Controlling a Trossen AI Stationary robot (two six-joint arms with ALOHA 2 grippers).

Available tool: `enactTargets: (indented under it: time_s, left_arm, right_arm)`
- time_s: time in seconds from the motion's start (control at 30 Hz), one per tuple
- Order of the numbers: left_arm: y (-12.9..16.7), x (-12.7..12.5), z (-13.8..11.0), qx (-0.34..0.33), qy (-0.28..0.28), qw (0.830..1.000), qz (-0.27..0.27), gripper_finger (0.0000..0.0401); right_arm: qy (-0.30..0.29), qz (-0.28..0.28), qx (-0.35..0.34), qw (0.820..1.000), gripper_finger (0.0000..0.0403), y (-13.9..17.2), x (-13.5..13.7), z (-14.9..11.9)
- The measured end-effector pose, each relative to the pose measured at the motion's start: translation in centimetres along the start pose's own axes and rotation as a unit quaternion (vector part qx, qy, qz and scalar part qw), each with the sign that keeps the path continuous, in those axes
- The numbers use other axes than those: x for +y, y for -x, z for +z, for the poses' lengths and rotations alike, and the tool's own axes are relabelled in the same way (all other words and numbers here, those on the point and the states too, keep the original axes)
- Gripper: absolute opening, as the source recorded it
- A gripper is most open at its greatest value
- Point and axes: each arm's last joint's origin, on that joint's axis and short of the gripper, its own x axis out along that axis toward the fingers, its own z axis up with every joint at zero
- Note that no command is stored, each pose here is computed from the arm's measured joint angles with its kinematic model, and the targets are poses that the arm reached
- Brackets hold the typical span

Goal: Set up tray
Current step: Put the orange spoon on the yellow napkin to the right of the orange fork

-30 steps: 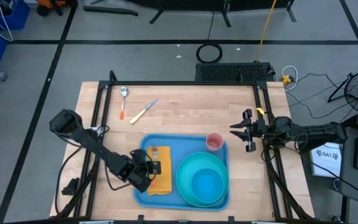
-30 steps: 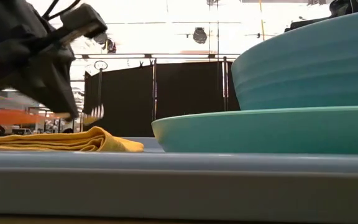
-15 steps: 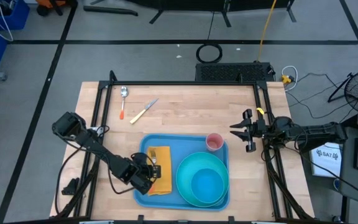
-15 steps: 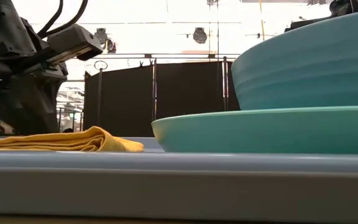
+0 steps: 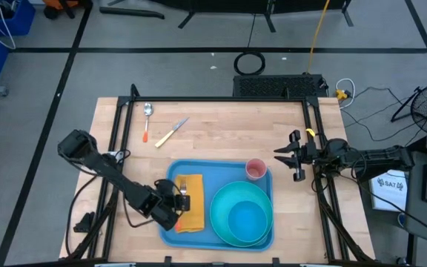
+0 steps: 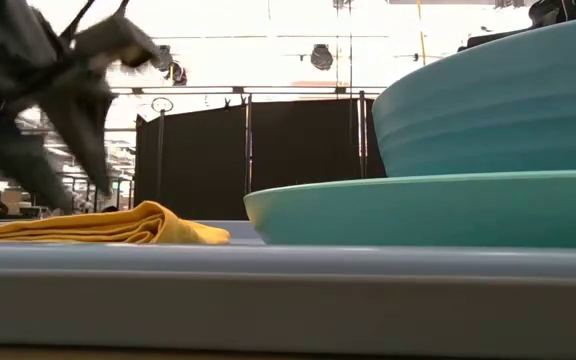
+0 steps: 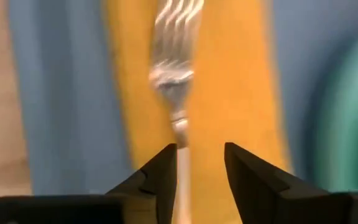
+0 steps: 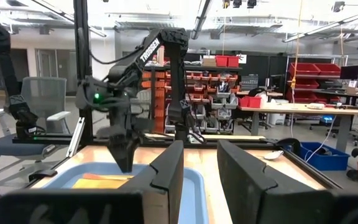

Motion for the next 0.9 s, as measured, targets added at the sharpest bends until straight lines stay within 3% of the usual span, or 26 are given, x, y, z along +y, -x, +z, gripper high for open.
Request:
enactTargets:
  time_s: [0.1, 0.2, 0.4, 0.6, 0.9]
  left_arm:
    - [1.8, -0.6, 0.7, -0.035, -0.037, 0.997, -0.055, 0.0143]
    - [3.7, -0.6, 2.4, -0.075, -0.093, 0.991, -0.062, 0.0144]
    - [7.5, 1.1, 8.5, -0.178, -0.155, 0.972, 0.015, 0.0145]
    - [9.9, 3.8, 15.0, -0.203, -0.154, 0.953, 0.162, 0.0145]
    - [11.9, 5.2, 22.9, -0.163, -0.161, 0.962, 0.149, 0.0145]
  right_arm:
    - [0.000, 0.000, -0.001, 1.000, 0.0089, 0.0, 0.0, 0.0]
    - [-0.001, 0.000, -0.002, 1.000, 0.0089, 0.0, 0.0, 0.0]
    - [-0.002, -0.001, -0.004, 1.000, 0.0089, 0.0, 0.0, 0.1]
    - [-0.005, -0.004, -0.017, 1.000, 0.0089, 0.0, 0.0, 0.3]
    - [-0.005, -0.004, -0.030, 1.000, 0.0089, 0.0, 0.0, 0.6]
